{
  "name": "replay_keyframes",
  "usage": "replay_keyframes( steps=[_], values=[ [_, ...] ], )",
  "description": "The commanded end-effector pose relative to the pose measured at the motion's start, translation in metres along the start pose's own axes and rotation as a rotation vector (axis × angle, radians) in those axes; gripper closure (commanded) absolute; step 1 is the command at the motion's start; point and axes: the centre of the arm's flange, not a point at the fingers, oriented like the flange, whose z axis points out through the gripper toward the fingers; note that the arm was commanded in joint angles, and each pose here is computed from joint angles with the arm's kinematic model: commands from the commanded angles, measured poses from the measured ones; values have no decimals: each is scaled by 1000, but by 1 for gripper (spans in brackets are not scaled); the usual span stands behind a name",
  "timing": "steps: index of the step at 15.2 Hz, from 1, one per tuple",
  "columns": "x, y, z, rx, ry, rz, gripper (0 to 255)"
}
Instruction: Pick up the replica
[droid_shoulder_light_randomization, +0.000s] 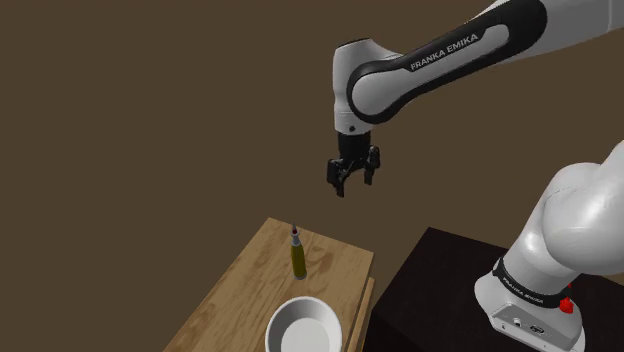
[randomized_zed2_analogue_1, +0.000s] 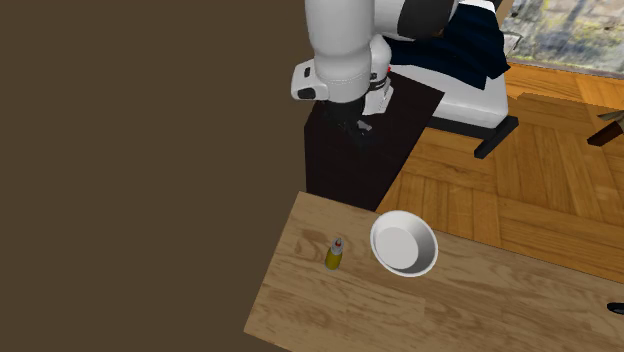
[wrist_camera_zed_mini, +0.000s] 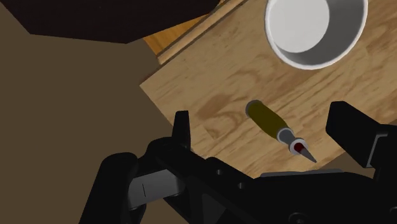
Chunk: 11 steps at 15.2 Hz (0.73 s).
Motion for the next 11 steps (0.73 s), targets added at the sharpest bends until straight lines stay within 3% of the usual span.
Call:
replay_keyframes(
  steps=[1,11],
  values=[
    [15,-13,15,-2,-1,20,0],
    [95,-78,101,-13,-12,118,0]
  ],
)
